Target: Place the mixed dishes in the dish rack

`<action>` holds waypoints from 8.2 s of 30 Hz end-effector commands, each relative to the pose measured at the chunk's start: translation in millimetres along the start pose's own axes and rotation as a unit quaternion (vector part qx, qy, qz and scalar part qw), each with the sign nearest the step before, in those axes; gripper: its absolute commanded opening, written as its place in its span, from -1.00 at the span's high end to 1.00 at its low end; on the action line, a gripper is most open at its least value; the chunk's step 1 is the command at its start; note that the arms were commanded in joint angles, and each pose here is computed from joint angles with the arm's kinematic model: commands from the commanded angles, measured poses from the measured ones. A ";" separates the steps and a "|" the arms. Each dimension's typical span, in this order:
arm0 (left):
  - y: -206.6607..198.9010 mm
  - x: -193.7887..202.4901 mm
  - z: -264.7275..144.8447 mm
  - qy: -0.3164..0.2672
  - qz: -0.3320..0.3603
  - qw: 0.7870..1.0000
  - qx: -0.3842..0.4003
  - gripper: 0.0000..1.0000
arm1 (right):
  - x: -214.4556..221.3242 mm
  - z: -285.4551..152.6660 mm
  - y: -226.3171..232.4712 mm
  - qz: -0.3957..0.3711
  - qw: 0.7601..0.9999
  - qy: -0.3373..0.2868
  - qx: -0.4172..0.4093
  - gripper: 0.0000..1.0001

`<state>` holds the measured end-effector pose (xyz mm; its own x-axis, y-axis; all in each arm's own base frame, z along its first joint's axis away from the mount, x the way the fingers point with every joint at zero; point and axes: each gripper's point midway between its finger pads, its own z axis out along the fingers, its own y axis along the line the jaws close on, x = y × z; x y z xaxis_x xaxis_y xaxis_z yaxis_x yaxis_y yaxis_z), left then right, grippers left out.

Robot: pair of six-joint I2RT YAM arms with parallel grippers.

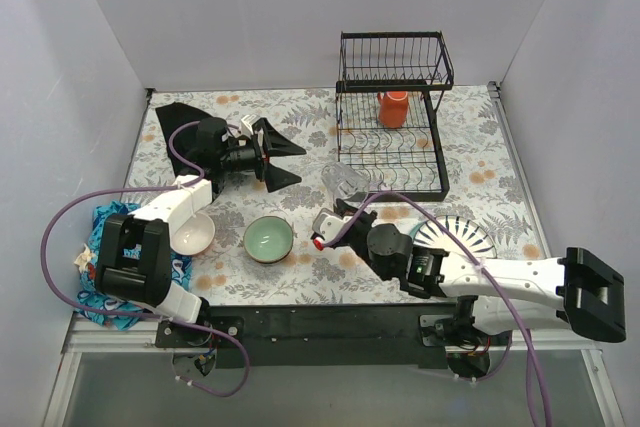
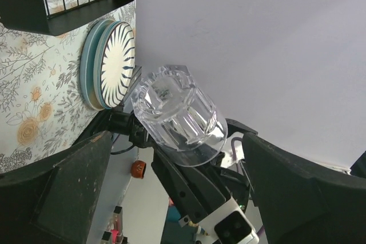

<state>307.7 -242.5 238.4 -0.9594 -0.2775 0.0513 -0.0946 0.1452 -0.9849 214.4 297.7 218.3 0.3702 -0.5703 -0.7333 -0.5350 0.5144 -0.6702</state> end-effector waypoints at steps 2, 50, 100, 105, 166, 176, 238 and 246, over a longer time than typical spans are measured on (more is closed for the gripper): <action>-13.6 -11.5 -0.5 -0.026 -0.087 0.996 -0.002 -0.96 | -41.1 -1.5 -35.2 0.030 0.993 -0.065 0.099 0.97; -44.5 -48.3 23.0 -0.032 -0.039 0.999 0.012 0.84 | -9.3 47.6 53.6 -0.110 0.987 0.080 -0.081 -0.55; -8.4 -107.4 213.3 -0.423 0.659 0.593 -0.188 1.00 | 199.5 -124.6 -150.1 0.227 0.883 0.371 0.180 -0.66; 7.7 -141.1 226.2 -0.458 0.626 0.588 -0.230 1.00 | 202.8 -124.3 -146.9 0.231 0.881 0.374 0.177 -0.65; -24.8 -73.0 -21.1 -0.310 0.598 0.660 -0.334 1.00 | 179.2 87.5 -148.8 0.153 0.959 0.222 -0.089 0.97; -2.7 -156.2 -118.4 -0.388 0.498 0.631 -0.452 1.00 | 208.0 141.6 -149.6 0.026 0.984 0.160 -0.078 0.97; 14.3 -156.1 -59.3 -0.118 0.544 0.703 -0.443 -0.12 | 145.7 100.6 -96.1 0.128 0.967 0.154 -0.159 -0.13; 83.2 -172.4 -33.7 -0.059 0.437 0.752 -0.489 -0.05 | 138.4 71.2 -87.4 0.174 0.956 0.171 -0.162 -0.14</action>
<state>477.7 -151.5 172.0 -0.6502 0.2846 -0.7045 0.3802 0.9246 0.0227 389.0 224.4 163.4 -0.0327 -0.6385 -0.7689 -0.7975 0.4804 -0.3650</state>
